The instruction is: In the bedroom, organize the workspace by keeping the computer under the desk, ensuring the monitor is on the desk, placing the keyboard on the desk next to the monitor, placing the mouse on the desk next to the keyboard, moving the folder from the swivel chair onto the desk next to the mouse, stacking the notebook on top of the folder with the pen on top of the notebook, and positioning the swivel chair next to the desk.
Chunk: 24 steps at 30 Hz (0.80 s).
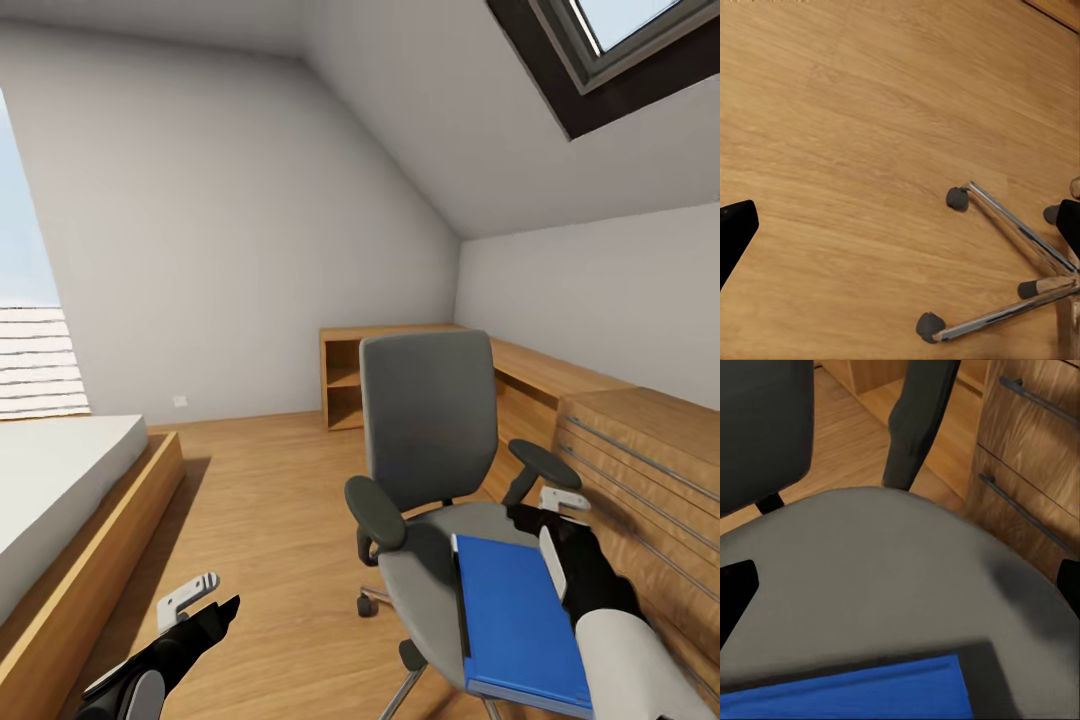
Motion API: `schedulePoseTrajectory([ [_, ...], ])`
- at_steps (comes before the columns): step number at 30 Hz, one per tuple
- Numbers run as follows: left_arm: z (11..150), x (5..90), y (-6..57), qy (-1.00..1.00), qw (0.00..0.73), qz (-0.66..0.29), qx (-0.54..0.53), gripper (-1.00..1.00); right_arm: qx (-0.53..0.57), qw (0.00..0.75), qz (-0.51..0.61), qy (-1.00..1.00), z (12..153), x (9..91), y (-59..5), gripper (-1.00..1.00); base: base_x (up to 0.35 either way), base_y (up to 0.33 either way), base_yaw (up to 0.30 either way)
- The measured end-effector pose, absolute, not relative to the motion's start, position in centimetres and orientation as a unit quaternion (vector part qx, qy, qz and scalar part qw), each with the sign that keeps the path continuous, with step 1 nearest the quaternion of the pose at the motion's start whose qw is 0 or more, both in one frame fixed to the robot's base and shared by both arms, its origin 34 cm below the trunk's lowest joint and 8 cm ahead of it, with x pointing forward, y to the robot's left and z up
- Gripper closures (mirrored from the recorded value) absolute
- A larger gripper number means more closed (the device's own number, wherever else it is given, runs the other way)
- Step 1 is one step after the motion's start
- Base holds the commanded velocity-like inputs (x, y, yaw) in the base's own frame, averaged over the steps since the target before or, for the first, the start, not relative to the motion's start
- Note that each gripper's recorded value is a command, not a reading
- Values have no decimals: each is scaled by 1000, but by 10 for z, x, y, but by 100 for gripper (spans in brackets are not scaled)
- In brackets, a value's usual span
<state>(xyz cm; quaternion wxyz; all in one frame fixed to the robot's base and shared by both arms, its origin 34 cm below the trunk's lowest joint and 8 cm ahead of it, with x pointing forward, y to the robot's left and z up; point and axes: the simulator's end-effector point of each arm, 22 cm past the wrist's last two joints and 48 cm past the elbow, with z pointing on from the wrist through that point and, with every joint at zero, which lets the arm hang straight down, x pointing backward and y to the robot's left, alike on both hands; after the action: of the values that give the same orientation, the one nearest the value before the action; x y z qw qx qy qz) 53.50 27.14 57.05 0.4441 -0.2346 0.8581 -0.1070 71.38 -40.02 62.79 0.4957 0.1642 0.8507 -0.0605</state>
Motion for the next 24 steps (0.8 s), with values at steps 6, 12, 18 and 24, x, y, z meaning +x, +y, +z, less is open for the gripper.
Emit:
schedulePoseTrajectory([
  [6, 571, 535, 271, 858, 445, -108, -235, -100, 167, 495, -56, 851, 632, 703, -389, -100, 0, 0, 0],
  [12, 571, 535, 271, 858, 445, -108, -234, -100, 168, 495, -54, 851, 632, 699, -386, -100, 0, 0, 0],
  [18, 571, 535, 271, 857, 445, -108, -234, -100, 168, 494, -52, 851, 632, 699, -384, -100, -5, 0, 0],
  [24, 571, 535, 271, 858, 444, -109, -234, -100, 169, 497, -44, 850, 634, 701, -373, -100, -208, 76, 0],
])
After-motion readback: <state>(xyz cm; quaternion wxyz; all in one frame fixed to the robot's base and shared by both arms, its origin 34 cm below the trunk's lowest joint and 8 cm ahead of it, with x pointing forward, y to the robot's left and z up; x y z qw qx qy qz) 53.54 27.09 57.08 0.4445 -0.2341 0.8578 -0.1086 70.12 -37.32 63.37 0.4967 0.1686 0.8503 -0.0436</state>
